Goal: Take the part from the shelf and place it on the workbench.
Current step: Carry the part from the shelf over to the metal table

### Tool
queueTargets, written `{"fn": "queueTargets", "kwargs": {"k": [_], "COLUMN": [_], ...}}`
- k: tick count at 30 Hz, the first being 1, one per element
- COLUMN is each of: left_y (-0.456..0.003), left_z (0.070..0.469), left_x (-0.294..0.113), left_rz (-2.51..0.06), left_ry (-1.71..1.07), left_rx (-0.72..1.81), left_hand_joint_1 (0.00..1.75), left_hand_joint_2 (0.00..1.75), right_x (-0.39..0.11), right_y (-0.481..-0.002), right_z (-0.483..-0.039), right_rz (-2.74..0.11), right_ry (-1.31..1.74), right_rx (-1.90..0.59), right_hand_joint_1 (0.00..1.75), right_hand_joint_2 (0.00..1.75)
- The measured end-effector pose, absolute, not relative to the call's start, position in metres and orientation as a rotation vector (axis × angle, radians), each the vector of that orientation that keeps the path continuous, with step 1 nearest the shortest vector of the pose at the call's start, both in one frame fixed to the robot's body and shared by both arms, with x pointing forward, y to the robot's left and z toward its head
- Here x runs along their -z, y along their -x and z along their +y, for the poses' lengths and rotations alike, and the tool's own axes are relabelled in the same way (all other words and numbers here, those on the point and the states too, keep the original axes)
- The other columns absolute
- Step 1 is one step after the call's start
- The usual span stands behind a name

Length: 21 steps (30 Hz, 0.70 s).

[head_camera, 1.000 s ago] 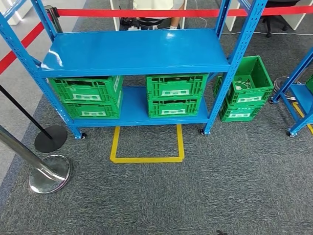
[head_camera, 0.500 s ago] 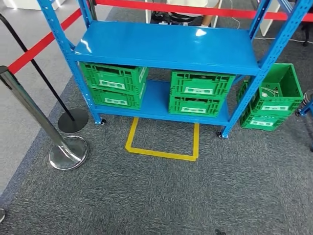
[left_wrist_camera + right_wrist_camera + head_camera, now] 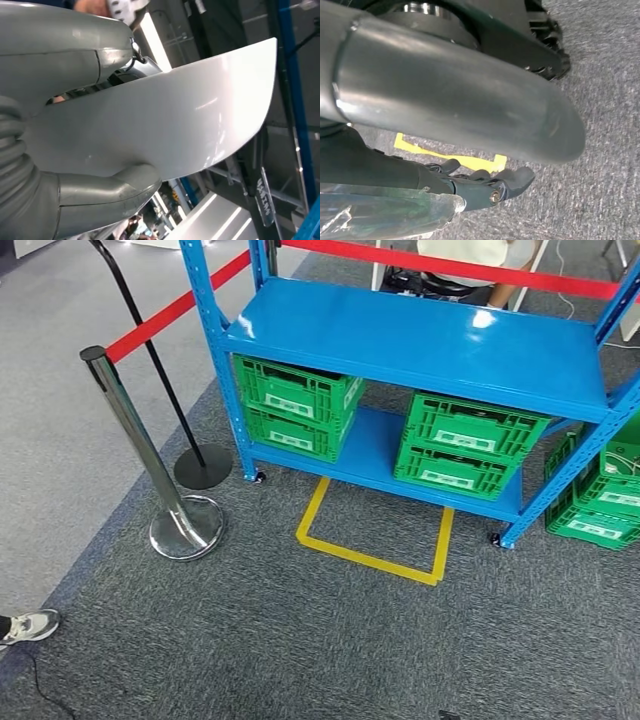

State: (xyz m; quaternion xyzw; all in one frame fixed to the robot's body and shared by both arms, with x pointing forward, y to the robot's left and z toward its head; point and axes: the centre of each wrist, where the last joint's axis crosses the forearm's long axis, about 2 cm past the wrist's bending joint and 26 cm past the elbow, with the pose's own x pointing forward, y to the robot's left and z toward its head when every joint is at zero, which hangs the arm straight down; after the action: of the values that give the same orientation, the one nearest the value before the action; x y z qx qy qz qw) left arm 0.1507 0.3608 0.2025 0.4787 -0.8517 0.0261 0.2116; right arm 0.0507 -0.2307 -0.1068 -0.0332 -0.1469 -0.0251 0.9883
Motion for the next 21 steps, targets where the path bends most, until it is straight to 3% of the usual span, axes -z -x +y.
{"fn": "queueTargets", "kwargs": {"k": [21], "left_y": [-0.1458], "left_z": [0.3586], "left_x": [-0.2003], "left_rz": [-2.357], "left_ry": [-1.327], "left_rx": [-0.076], "left_hand_joint_1": [1.75], "left_hand_joint_2": [1.75], "right_x": [0.1064], "right_y": [-0.0507], "right_z": [-0.2271], "right_rz": [-0.297], "right_ry": [0.059], "right_rx": [0.044], "right_hand_joint_1": [0.0], "right_hand_joint_2": [0.0]}}
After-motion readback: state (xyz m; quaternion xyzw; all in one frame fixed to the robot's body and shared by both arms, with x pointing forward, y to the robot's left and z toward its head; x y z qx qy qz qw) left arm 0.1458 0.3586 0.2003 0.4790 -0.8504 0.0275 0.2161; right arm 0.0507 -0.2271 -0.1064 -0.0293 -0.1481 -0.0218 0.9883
